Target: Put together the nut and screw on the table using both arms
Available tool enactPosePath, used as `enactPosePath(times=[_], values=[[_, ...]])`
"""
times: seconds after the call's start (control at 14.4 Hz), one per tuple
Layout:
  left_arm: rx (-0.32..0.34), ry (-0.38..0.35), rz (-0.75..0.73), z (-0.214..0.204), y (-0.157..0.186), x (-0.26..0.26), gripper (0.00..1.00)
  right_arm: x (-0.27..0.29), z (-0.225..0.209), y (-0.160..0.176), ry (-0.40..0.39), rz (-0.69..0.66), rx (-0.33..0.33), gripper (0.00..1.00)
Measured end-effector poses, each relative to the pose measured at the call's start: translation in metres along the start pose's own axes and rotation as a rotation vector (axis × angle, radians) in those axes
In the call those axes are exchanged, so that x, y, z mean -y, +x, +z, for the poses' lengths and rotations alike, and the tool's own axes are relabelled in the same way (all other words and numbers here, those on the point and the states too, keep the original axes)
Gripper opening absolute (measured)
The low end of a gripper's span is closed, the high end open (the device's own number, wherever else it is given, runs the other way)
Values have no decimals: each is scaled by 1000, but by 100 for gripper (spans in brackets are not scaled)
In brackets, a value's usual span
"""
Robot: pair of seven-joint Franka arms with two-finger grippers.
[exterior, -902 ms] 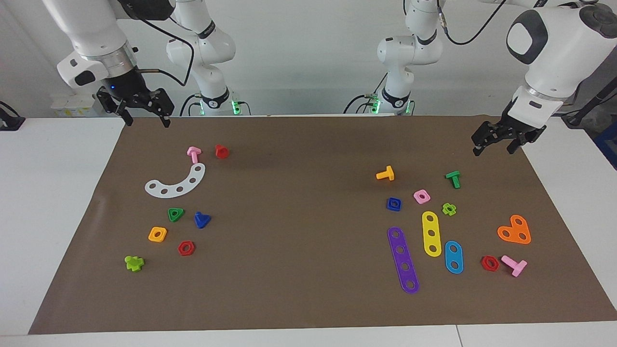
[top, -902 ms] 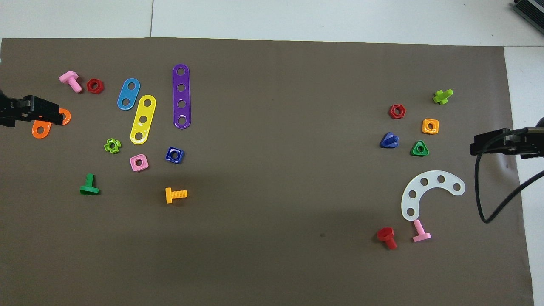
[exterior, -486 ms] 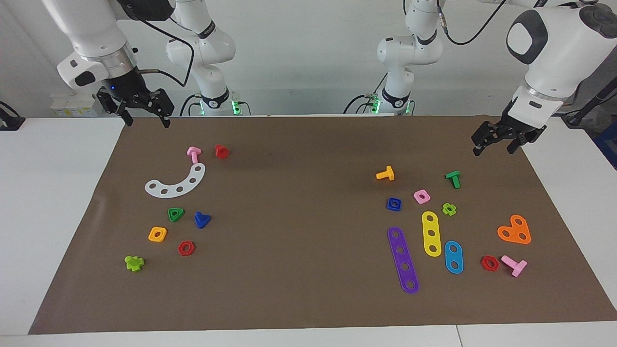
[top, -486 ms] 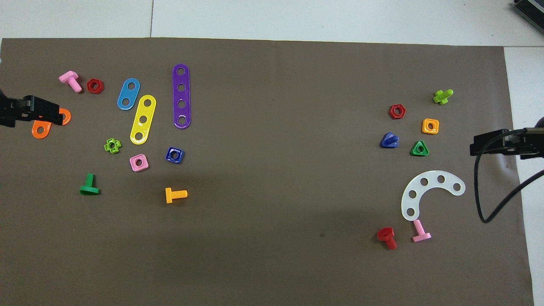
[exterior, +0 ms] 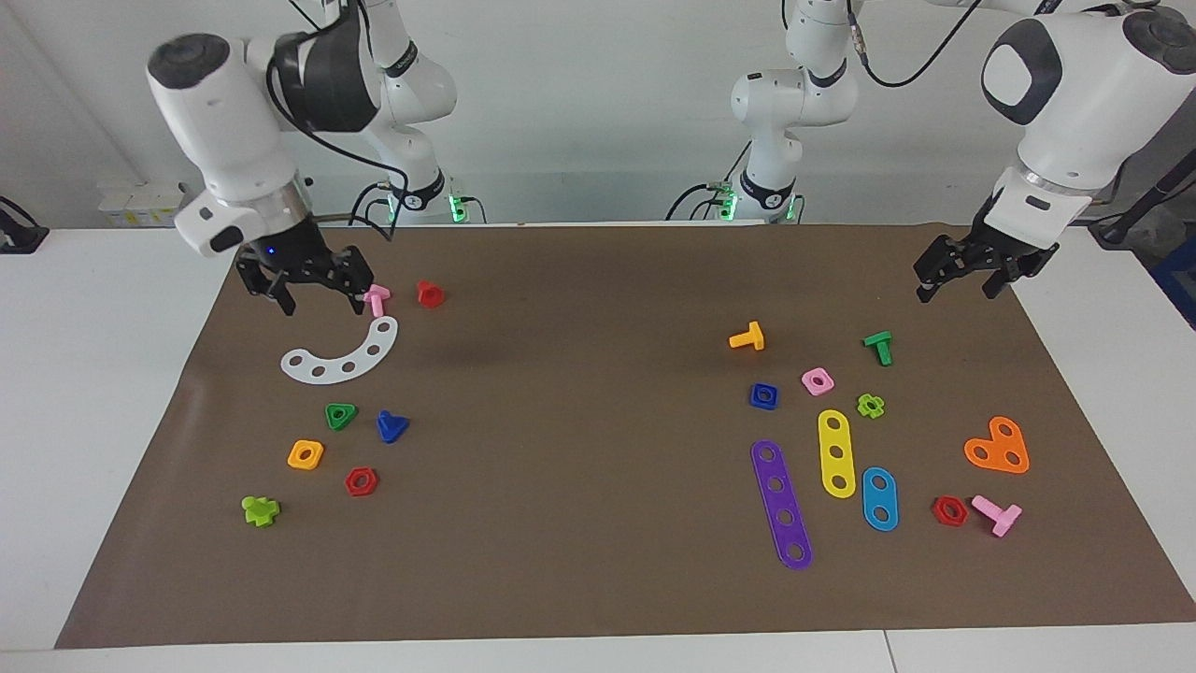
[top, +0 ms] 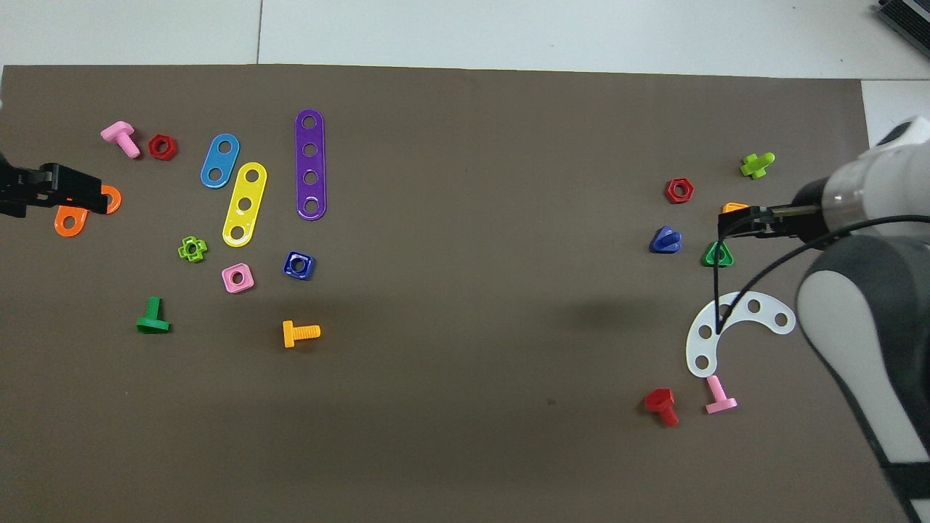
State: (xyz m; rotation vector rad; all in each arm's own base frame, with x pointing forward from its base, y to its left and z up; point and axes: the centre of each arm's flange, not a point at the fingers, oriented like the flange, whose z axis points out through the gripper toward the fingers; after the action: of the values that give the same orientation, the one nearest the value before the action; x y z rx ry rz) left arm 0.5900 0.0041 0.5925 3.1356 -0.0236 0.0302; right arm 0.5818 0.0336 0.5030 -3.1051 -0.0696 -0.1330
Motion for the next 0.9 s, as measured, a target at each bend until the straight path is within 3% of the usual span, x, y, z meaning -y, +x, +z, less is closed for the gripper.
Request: enactPosePath(times=[0.28,0.49,0.55,0.62,0.69,0.9], values=[[0,0,0,0,0,0,100,9,110,35,-9,-191,-9,100],[0,0,0,0,0,0,100,0,159,36,6,-263,-16,98],[0,0,0,0,0,0,100,-1,166,34,7,-284,-21,95],[0,0,0,0,0,0,100,-2,171,31,6,-304,-22,85],[0,0,0,0,0,0,100,-5,176,28,6,-324,-20,85],[0,0,0,0,0,0,100,-15,185,23,7,-338,-5,59]])
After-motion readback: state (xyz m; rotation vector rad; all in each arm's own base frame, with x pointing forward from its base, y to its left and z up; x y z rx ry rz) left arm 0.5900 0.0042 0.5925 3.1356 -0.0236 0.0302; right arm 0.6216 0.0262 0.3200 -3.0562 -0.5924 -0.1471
